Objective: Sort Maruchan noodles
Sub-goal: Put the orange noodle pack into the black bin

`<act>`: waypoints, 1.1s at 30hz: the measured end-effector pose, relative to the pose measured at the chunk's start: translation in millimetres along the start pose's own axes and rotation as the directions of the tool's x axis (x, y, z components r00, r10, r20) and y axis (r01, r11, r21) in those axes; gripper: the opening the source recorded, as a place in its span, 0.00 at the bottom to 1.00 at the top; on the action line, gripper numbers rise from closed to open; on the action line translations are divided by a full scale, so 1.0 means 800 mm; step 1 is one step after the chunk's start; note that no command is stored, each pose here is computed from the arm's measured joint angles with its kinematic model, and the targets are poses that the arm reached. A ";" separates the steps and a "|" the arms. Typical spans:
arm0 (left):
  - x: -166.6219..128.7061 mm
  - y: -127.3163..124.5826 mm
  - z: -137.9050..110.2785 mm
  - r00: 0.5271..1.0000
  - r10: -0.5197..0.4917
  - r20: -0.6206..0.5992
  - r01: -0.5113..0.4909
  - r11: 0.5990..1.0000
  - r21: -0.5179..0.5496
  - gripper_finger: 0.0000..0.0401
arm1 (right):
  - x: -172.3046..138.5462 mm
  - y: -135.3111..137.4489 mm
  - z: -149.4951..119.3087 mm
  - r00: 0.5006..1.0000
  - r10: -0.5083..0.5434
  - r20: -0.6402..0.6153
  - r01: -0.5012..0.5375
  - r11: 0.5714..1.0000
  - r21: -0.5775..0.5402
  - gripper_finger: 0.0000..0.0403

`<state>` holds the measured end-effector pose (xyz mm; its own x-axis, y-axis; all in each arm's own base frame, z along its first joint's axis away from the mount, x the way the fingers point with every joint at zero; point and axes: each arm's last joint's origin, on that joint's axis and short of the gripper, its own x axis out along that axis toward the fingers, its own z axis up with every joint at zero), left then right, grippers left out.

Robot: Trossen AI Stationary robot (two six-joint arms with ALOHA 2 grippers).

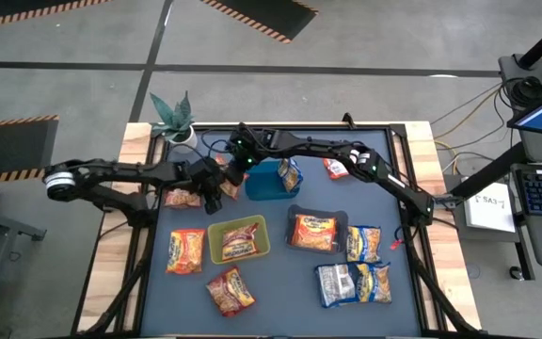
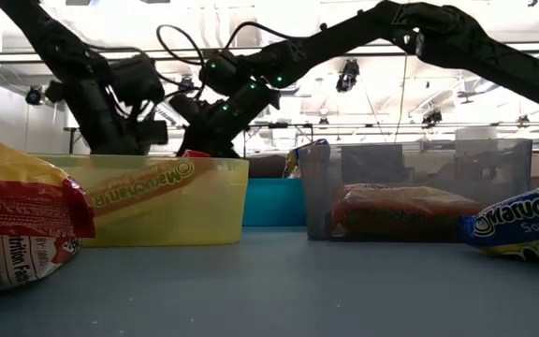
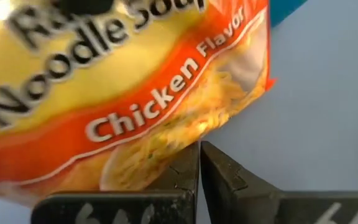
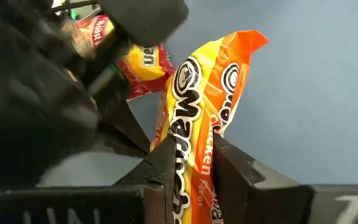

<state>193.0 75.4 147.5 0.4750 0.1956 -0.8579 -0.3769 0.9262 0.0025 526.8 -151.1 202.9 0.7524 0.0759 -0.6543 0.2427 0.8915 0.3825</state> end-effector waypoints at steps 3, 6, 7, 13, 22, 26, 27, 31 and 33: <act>-0.023 0.001 0.008 0.999 0.007 0.047 -0.007 1.000 -0.009 0.00 | -0.006 0.005 0.004 1.000 0.010 -0.001 -0.010 1.000 -0.020 0.18; -0.049 0.001 0.013 0.993 0.006 0.114 -0.003 1.000 -0.023 0.00 | -0.021 0.013 0.014 0.999 0.019 0.027 -0.017 0.999 -0.047 0.18; -0.058 0.000 0.014 0.989 0.004 0.145 -0.001 1.000 -0.023 0.00 | -0.028 0.016 0.018 0.999 0.022 0.038 -0.020 0.998 -0.058 0.18; -0.104 -0.002 0.011 0.953 -0.040 0.301 0.044 0.999 -0.009 0.00 | -0.082 0.037 0.038 0.998 -0.004 0.068 0.012 0.993 -0.118 0.18; -0.140 -0.005 0.010 0.872 -0.079 0.483 0.080 0.997 0.020 0.00 | -0.175 0.088 0.043 1.000 -0.008 0.028 0.013 0.982 -0.189 0.18; -0.139 -0.005 0.012 0.860 -0.077 0.505 0.075 0.997 0.024 0.00 | -0.206 0.119 0.030 1.000 -0.016 -0.011 0.013 0.977 -0.213 0.18; -0.138 -0.005 0.013 0.860 -0.077 0.505 0.074 0.997 0.026 0.00 | -0.214 0.128 0.024 0.999 -0.020 -0.025 0.014 0.976 -0.220 0.18; -0.134 -0.006 0.015 0.866 -0.080 0.493 0.074 0.997 0.031 0.00 | -0.232 0.158 -0.006 0.997 -0.039 -0.069 0.022 0.972 -0.232 0.18; -0.132 -0.006 0.015 0.870 -0.079 0.486 0.070 0.997 0.038 0.00 | -0.236 0.171 -0.027 0.994 -0.035 -0.105 0.010 0.973 -0.231 0.18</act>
<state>154.1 54.4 244.1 0.8300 0.2537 -0.4968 -0.3127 0.9491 -0.0378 404.9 -33.7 364.7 0.6754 0.0909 -0.7319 0.1018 0.9714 0.2146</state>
